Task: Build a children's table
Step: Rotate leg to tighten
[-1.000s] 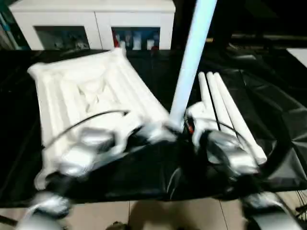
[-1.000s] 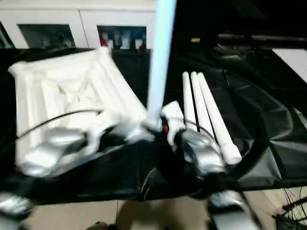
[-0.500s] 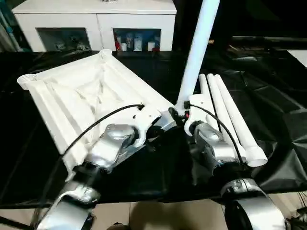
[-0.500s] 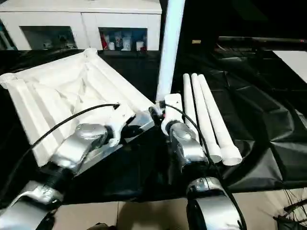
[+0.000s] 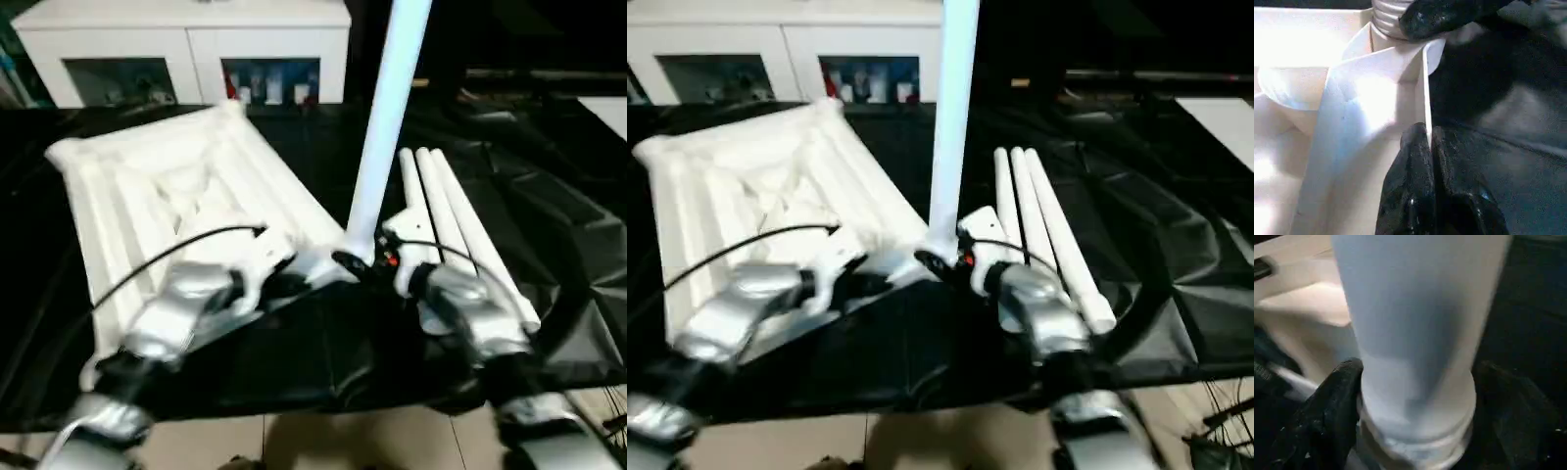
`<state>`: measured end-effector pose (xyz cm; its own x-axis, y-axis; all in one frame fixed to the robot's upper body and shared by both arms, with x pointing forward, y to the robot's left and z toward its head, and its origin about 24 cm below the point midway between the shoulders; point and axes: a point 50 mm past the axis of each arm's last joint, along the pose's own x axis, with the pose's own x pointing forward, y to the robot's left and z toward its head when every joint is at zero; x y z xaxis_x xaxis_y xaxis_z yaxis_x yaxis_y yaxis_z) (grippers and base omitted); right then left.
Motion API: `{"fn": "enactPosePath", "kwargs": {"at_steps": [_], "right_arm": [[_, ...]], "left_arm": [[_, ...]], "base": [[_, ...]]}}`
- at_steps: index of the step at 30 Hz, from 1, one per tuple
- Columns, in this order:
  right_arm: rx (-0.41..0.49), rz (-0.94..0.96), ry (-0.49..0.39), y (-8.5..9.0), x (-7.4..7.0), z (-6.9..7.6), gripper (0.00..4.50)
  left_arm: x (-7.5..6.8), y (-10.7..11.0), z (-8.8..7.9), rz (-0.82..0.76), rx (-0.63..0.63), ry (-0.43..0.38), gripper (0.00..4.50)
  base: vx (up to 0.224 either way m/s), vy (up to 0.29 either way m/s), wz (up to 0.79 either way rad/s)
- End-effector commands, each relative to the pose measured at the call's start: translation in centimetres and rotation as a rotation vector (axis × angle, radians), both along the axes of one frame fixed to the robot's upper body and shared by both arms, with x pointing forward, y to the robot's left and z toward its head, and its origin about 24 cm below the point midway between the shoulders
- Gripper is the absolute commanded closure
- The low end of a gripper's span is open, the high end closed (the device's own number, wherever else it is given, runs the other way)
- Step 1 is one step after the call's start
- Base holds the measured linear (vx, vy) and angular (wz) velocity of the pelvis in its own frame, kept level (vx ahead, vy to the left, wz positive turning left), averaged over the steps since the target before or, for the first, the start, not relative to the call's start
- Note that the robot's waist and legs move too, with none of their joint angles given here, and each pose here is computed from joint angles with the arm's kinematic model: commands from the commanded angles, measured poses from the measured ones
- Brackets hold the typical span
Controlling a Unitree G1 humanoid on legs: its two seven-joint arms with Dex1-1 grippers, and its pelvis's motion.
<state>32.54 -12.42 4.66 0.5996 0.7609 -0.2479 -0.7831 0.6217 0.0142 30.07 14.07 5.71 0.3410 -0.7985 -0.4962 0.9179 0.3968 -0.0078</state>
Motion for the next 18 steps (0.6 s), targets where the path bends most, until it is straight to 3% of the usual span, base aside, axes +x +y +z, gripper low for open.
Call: {"fn": "enactPosePath", "kwargs": {"at_steps": [1, 7, 18], "right_arm": [[-0.010, 0.038, 0.005, -0.38, -0.16, 0.21, 0.73], [-0.025, 0.093, 0.020, -0.33, -0.43, 0.22, 0.73], [-0.023, 0.121, 0.046, -0.39, -0.74, -0.07, 1.63]], "left_arm": [[-0.30, -0.80, 1.70, -0.104, -0.079, -0.030, 4.50], [-0.28, -0.27, 1.76, -0.112, -0.068, -0.029, 4.50], [-0.33, -0.16, 1.83, -0.117, -0.077, -0.023, 4.50]], "base": [[0.000, 0.000, 0.00], [0.000, 0.000, 0.00], [0.000, 0.000, 0.00]]}}
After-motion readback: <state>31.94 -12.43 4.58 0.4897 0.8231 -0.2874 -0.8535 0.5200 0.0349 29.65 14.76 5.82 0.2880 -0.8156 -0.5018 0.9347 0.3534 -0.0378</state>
